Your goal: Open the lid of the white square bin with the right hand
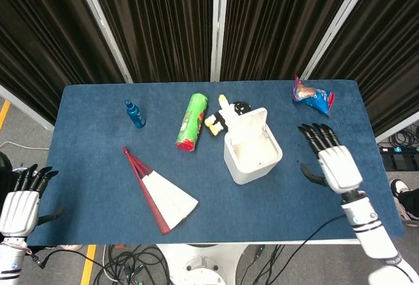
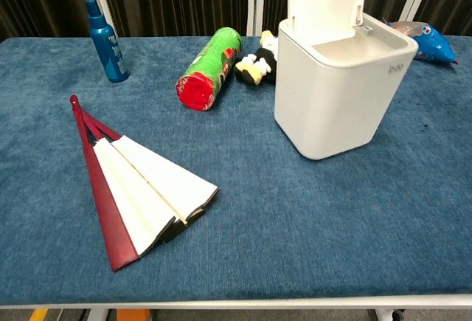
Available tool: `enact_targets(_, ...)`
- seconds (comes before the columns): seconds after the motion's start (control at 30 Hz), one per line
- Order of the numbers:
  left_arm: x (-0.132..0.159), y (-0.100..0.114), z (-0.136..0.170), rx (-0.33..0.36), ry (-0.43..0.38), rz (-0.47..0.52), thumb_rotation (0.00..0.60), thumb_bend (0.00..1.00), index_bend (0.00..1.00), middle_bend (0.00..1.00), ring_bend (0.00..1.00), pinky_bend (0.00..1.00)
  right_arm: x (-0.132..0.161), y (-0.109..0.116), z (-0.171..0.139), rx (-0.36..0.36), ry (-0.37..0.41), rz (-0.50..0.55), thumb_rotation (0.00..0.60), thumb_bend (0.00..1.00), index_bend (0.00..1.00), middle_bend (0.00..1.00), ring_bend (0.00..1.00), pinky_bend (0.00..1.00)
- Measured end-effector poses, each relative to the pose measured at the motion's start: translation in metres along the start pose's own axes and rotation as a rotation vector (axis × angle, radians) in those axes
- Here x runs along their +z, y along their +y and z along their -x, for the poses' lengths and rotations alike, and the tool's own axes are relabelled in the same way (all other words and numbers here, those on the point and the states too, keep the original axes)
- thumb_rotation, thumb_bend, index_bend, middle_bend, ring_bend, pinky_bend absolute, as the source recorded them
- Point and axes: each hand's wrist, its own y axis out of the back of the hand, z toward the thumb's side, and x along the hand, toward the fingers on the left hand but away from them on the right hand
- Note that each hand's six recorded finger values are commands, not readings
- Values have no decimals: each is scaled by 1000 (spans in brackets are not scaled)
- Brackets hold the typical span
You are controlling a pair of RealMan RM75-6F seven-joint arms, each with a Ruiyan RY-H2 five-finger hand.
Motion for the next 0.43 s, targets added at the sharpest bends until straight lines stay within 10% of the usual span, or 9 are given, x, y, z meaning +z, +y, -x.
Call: enact_targets(0.43, 6, 3, 0, 7, -14, 1, 600, 0, 189, 133, 24, 93, -52, -16, -103, 8, -196, 60, 600, 280, 0, 64, 0, 0)
